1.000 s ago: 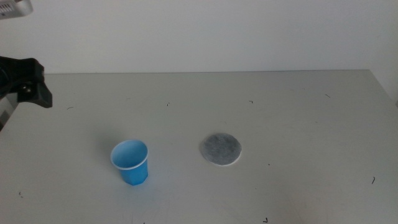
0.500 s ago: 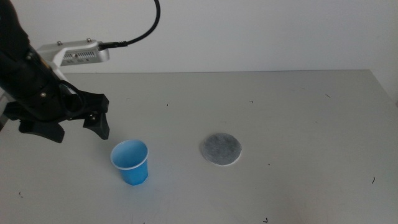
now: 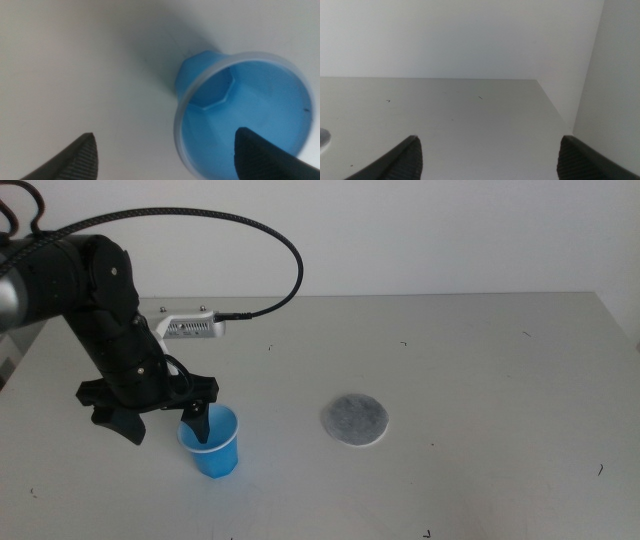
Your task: Place an empty cup on a cup mat.
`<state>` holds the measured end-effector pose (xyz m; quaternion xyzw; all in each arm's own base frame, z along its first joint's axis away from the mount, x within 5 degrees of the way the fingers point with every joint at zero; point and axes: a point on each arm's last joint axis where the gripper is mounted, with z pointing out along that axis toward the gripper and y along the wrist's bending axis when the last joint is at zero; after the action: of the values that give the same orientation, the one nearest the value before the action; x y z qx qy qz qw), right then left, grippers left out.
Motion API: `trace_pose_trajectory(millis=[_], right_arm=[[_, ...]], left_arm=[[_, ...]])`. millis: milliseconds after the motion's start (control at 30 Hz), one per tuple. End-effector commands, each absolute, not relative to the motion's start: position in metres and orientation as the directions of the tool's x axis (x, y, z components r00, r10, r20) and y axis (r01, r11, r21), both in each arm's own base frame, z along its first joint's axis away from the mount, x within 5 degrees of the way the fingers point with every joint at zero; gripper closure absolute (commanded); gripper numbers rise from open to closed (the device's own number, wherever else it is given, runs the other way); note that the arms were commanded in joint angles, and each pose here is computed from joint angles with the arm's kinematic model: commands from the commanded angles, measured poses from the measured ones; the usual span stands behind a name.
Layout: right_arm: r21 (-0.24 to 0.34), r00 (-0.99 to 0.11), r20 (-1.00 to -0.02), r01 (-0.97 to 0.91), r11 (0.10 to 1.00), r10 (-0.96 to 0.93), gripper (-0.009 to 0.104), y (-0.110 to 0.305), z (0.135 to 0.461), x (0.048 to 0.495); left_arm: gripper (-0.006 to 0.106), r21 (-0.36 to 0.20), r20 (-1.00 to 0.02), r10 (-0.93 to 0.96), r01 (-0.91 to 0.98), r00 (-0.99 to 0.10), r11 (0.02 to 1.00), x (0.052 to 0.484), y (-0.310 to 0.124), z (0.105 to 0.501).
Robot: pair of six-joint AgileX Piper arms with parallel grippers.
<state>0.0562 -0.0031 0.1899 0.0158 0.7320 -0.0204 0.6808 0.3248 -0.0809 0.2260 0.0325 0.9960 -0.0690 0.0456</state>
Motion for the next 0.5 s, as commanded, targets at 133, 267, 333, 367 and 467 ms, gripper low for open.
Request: trace_pose_trajectory(millis=[133, 267, 333, 367, 467], right_arm=[[-0.026, 0.035, -0.999, 0.049, 0.998, -0.027, 0.001, -0.003, 0.202, 0.054], [-0.026, 0.035, -0.999, 0.049, 0.998, -0.027, 0.001, -0.003, 0.202, 0.054], [-0.026, 0.035, -0.999, 0.049, 0.998, -0.027, 0.001, -0.003, 0.202, 0.054], [-0.026, 0.035, -0.999, 0.049, 0.998, -0.027, 0.001, -0.003, 0.202, 0.054], [-0.026, 0.035, -0.999, 0.049, 0.998, -0.027, 0.001, -0.003, 0.202, 0.054]], left_arm=[[-0.004, -0.17, -0.117, 0.041, 0.061, -0.992, 0.984, 0.34, -0.088, 0.213], [-0.001, -0.165, -0.111, 0.056, 0.074, -0.992, 0.983, 0.344, -0.089, 0.204], [0.011, -0.164, -0.113, 0.067, 0.085, -0.991, 0.983, 0.344, -0.089, 0.204], [0.021, -0.164, -0.113, 0.067, 0.085, -0.991, 0.983, 0.344, -0.089, 0.204], [0.056, -0.178, -0.111, 0.059, 0.078, -0.992, 0.981, 0.344, -0.09, 0.204]])
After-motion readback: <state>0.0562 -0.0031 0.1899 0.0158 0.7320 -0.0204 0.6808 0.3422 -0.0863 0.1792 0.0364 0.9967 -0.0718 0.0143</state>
